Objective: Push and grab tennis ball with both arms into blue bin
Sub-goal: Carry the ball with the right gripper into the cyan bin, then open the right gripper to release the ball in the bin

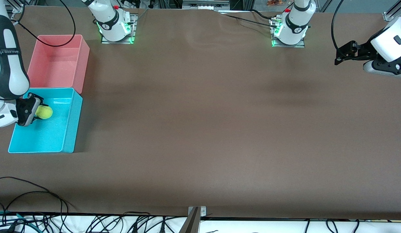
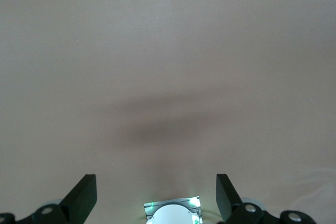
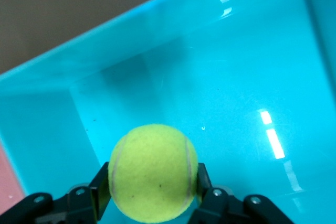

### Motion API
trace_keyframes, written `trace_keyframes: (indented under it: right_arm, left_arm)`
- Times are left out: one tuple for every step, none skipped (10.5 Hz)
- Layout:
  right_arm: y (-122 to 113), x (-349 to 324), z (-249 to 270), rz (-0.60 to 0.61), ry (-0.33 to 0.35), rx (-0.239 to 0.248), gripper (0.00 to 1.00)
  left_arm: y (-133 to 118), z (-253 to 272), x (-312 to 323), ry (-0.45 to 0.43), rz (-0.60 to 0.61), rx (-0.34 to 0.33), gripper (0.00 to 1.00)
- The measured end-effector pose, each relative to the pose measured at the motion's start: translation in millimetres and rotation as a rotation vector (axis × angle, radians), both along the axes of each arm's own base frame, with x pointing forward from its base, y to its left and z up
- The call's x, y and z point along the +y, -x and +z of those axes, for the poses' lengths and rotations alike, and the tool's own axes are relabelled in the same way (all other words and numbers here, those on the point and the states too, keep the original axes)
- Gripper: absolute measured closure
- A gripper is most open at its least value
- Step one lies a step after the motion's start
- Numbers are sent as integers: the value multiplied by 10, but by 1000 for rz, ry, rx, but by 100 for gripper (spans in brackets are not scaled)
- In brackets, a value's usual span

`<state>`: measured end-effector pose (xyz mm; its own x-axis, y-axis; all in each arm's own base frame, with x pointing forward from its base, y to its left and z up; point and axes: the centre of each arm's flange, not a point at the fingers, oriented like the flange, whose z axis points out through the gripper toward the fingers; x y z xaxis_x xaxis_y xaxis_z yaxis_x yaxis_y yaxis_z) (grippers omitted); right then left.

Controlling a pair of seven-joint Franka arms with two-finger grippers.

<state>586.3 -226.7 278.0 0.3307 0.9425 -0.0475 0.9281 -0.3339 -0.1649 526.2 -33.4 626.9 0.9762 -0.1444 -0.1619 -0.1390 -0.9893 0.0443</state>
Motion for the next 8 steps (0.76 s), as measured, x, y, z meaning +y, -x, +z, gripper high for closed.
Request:
trace_keyframes:
  right_arm:
    - [14, -66, -176, -9, 1, 7, 34]
    - [28, -130, -315, -17, 6, 9, 34]
    - [41, -174, -409, -17, 13, 13, 34]
    - [59, -214, -454, -18, 20, 18, 34]
    - [78, -250, -474, -21, 23, 24, 34]
    - [92, -273, -484, -21, 24, 28, 34]
    - [108, -301, -492, -25, 26, 32, 34]
    - [126, -332, -507, -28, 28, 37, 34]
  left_arm:
    - [0, 1, 0, 0, 0, 0, 0]
    - [0, 2, 0, 0, 0, 0, 0]
    - [0, 2, 1, 0, 0, 0, 0]
    - [0, 2, 1, 0, 0, 0, 0]
    - [0, 2, 1, 0, 0, 0, 0]
    - [0, 2, 1, 0, 0, 0, 0]
    - [0, 2, 2, 0, 0, 0, 0]
    - [0, 2, 1, 0, 0, 0, 0]
